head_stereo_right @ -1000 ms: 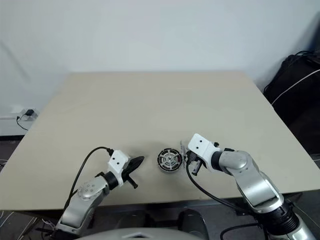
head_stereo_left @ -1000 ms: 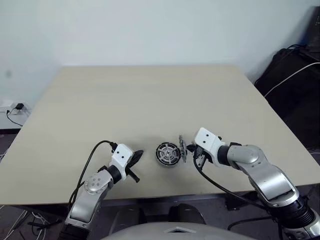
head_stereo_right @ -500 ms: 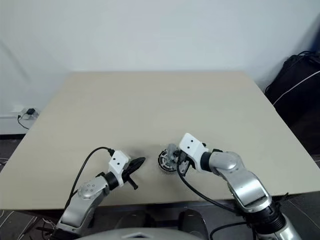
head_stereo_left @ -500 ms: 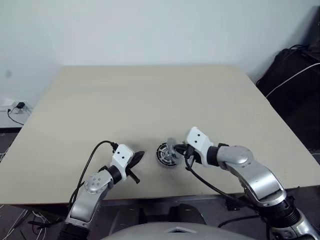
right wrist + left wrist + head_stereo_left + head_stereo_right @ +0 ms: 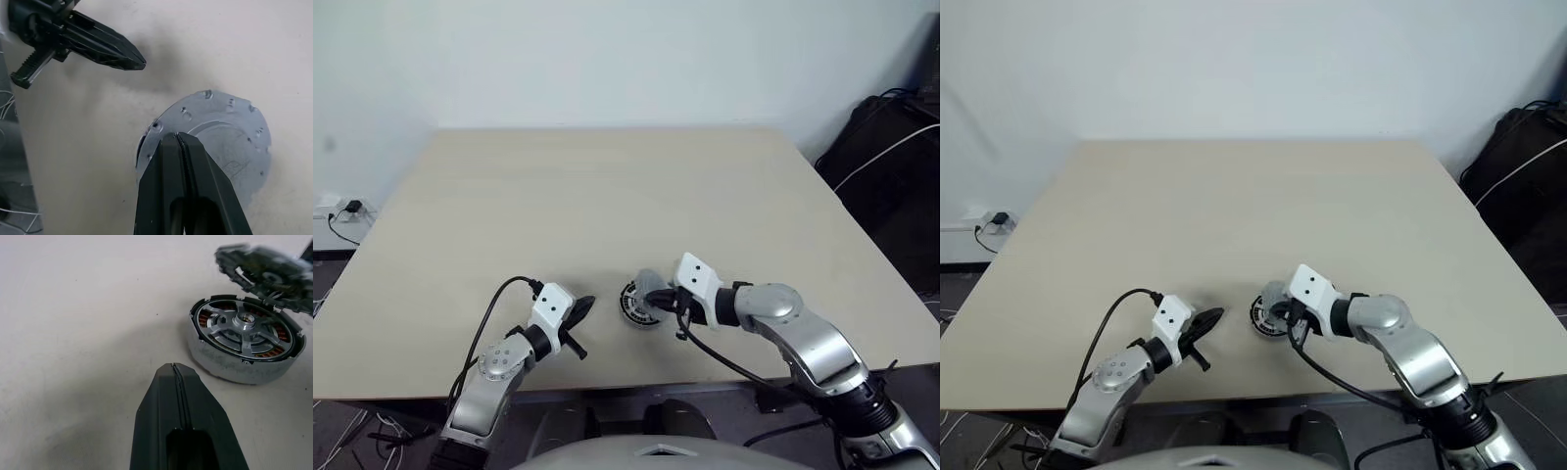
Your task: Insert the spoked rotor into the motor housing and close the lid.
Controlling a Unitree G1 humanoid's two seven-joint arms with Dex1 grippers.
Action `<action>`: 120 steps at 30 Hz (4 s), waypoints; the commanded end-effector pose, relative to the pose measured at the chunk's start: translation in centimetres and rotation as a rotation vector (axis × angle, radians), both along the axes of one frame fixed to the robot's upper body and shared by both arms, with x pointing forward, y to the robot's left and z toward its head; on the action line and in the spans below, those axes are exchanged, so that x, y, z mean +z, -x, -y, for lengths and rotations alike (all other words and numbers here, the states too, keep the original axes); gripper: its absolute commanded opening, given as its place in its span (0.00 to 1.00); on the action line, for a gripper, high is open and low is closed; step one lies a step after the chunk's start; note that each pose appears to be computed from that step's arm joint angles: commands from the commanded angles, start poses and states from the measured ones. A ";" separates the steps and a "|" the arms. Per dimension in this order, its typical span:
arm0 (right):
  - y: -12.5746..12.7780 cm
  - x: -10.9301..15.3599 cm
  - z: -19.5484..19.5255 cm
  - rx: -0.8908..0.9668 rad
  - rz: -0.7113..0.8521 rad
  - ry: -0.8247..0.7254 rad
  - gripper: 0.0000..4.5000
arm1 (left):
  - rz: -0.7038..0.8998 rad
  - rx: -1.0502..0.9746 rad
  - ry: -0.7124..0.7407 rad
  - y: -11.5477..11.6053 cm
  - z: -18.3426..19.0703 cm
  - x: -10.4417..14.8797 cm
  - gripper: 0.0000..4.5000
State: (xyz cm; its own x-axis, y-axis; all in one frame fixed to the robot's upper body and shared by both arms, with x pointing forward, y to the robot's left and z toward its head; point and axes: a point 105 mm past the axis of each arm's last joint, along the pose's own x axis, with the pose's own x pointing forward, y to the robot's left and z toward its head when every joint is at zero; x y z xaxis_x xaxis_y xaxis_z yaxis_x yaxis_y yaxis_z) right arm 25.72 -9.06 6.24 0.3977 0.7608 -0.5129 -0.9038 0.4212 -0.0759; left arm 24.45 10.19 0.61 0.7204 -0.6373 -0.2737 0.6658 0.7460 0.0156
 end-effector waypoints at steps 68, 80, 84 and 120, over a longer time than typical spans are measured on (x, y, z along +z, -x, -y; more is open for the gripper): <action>-1.1 -3.6 -0.4 -0.283 -0.017 -0.132 0.71 | 0.031 0.042 0.030 -0.3 -0.5 0.6 0.00; -0.7 -4.1 -0.2 -0.252 -0.062 -0.083 0.71 | 0.028 0.044 0.037 -0.2 -0.3 0.7 0.00; -0.7 -4.6 0.2 -0.254 -0.085 -0.024 0.71 | 0.029 0.043 0.037 -0.2 -0.3 0.7 0.00; -0.7 -6.1 0.7 -0.279 -0.134 0.131 0.71 | -0.029 0.057 0.056 -3.4 1.7 1.7 0.00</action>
State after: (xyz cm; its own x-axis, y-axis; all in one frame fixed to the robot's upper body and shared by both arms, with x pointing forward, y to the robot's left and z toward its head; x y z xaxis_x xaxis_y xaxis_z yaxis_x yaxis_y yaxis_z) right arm 26.60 -8.58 1.40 0.5090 0.6104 -0.6069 -0.7812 0.6236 -0.0280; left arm 27.24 9.12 1.85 0.7579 -0.5984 -0.2598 0.6130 0.7895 -0.0306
